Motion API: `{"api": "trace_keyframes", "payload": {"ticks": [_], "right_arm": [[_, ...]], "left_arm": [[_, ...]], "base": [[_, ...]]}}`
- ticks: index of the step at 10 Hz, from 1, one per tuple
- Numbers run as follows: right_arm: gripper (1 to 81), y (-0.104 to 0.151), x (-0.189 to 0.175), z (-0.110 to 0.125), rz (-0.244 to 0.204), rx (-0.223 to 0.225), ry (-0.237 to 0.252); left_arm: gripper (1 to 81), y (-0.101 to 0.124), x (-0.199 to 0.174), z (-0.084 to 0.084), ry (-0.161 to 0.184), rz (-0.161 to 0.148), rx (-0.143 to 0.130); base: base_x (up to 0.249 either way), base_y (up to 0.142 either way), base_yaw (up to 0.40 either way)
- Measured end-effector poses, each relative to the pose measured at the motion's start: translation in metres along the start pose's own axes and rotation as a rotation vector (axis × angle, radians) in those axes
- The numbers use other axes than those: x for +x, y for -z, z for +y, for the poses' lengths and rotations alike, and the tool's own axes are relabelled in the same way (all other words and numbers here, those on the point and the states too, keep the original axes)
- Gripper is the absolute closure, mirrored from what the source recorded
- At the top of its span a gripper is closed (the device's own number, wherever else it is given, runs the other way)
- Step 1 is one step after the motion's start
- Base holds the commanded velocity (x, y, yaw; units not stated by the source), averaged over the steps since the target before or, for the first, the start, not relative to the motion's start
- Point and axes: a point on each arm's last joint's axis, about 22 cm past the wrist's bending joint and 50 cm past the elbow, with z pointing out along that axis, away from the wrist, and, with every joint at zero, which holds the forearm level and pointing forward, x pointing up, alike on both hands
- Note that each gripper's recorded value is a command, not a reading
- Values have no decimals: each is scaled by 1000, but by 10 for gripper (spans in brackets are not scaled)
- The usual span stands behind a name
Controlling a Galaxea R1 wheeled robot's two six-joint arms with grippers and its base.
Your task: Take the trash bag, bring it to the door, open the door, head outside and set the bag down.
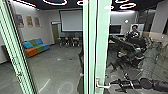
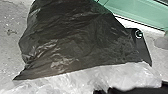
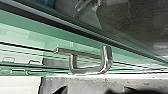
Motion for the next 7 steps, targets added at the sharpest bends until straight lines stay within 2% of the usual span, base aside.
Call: {"api": "trace_keyframes", "payload": {"ticks": [3,7], "right_arm": [[10,-21,6,-4,-3,-1,-20],[10,-57,-4,4,-32,-13,-90]], "left_arm": [[811,0,0,0,1,0,0],[811,-1,-1,0,1,-2,3]], "base": [[0,0,0],[0,0,0]]}}
